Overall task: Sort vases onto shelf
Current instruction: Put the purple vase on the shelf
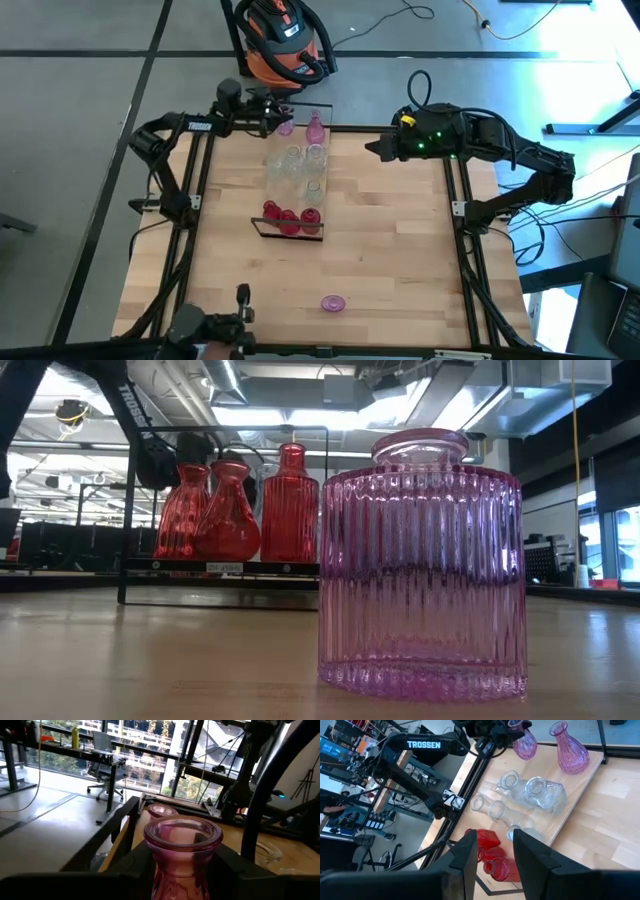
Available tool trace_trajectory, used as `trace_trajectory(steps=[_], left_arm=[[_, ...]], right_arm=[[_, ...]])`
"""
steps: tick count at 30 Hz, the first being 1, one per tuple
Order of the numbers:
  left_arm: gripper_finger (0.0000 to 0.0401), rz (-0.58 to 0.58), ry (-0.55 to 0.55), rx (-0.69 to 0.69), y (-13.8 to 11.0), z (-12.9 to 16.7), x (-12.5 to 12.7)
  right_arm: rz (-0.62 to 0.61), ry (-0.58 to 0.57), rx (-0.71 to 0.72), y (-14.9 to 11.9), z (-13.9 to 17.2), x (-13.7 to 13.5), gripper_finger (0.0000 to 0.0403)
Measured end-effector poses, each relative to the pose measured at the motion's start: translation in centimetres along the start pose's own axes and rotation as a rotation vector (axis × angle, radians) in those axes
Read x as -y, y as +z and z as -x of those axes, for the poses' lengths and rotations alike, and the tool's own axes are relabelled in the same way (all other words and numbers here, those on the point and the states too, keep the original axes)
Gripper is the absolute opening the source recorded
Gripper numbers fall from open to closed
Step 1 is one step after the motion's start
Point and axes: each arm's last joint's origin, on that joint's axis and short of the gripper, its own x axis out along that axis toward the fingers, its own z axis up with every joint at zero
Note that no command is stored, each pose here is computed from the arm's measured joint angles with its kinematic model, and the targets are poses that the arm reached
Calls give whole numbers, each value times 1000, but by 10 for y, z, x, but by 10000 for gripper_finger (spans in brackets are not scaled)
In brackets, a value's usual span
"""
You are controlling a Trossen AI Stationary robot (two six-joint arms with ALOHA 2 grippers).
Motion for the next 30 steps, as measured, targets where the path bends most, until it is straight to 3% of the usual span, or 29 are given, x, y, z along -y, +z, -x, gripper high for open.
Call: trace_trajectory(steps=[9, 13, 16, 23, 30], left_arm=[[118, -57, 90, 17, 0, 21, 32], [118, -39, 72, -11, -13, 12, 46], [118, -92, 113, -28, -21, 3, 53], [118, -141, 192, -36, -23, 0, 54], [118, -137, 220, -48, -24, 0, 53]], right_arm=[[42, -6, -4, 0, -3, 0, 115], [60, -23, -16, -1, -12, 0, 115], [62, -20, -49, -3, -20, -1, 115], [47, 30, -168, -9, -32, -3, 115], [31, 41, -164, -8, -33, -5, 115]])
